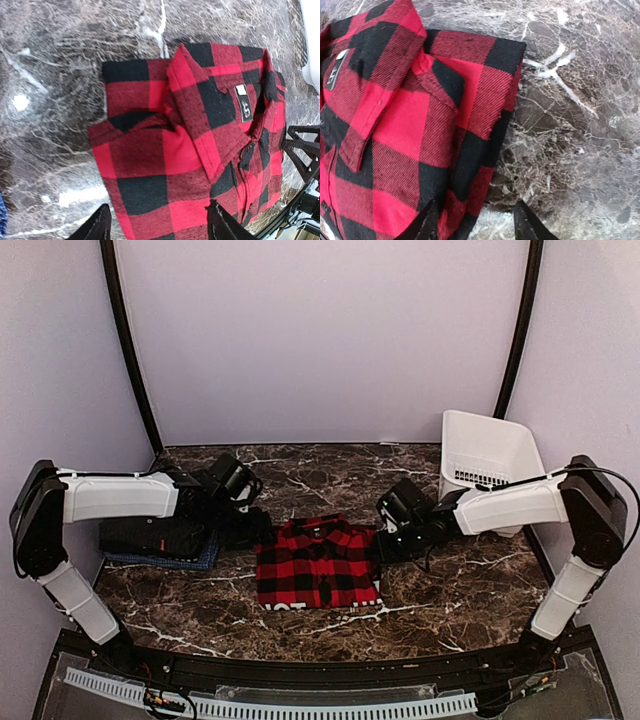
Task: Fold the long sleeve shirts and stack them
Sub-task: Smooth out the square-folded shirt at the center of the board, then move the square-folded shirt to the center of the board.
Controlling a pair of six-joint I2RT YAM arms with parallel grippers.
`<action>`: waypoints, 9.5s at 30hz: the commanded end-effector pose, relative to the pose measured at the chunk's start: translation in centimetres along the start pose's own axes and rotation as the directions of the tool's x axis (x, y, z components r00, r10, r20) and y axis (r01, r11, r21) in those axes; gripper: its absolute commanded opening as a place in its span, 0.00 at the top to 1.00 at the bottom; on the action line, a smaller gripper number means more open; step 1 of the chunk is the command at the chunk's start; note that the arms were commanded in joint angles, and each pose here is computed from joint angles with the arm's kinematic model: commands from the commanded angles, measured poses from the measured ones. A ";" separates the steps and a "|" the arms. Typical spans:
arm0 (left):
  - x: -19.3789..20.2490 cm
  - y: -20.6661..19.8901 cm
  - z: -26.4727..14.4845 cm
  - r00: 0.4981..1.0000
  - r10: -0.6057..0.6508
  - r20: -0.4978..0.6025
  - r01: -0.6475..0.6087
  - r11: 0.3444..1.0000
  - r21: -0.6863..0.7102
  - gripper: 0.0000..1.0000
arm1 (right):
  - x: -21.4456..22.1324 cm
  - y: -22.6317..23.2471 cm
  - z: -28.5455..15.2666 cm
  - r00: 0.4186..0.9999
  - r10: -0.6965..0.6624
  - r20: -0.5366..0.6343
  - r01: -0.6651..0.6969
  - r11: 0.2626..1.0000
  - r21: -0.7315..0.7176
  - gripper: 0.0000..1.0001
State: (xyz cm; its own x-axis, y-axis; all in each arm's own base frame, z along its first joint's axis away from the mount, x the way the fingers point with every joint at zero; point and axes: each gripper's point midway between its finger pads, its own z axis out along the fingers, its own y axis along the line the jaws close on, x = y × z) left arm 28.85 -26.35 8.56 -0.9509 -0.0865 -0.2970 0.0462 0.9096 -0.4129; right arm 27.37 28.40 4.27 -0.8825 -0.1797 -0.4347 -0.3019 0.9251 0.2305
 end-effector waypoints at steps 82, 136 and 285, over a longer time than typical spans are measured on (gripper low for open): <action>-10.0 -10.4 5.7 0.970 0.221 0.104 -0.228 0.972 0.063 1.00 | -4.9 -1.1 -0.6 0.987 0.025 0.156 -0.030 0.999 0.027 1.00; -6.8 -0.1 -3.4 0.979 0.058 0.196 -0.053 0.998 -0.030 0.47 | 1.3 -0.9 -3.5 0.986 0.135 0.101 -0.125 0.988 -0.093 0.57; -6.2 3.0 5.6 0.995 0.098 0.021 -0.080 0.900 -0.430 1.00 | -10.7 -8.6 -18.7 0.839 0.034 0.543 -0.058 0.998 0.027 0.01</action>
State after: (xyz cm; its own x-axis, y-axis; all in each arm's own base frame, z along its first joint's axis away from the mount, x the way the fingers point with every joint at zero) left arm 36.82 -20.70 3.54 -0.9331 0.0102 -0.3594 -0.0428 0.9894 0.1391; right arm 32.12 16.45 23.29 -0.5624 0.0715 -0.8238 -0.2543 0.9330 0.2545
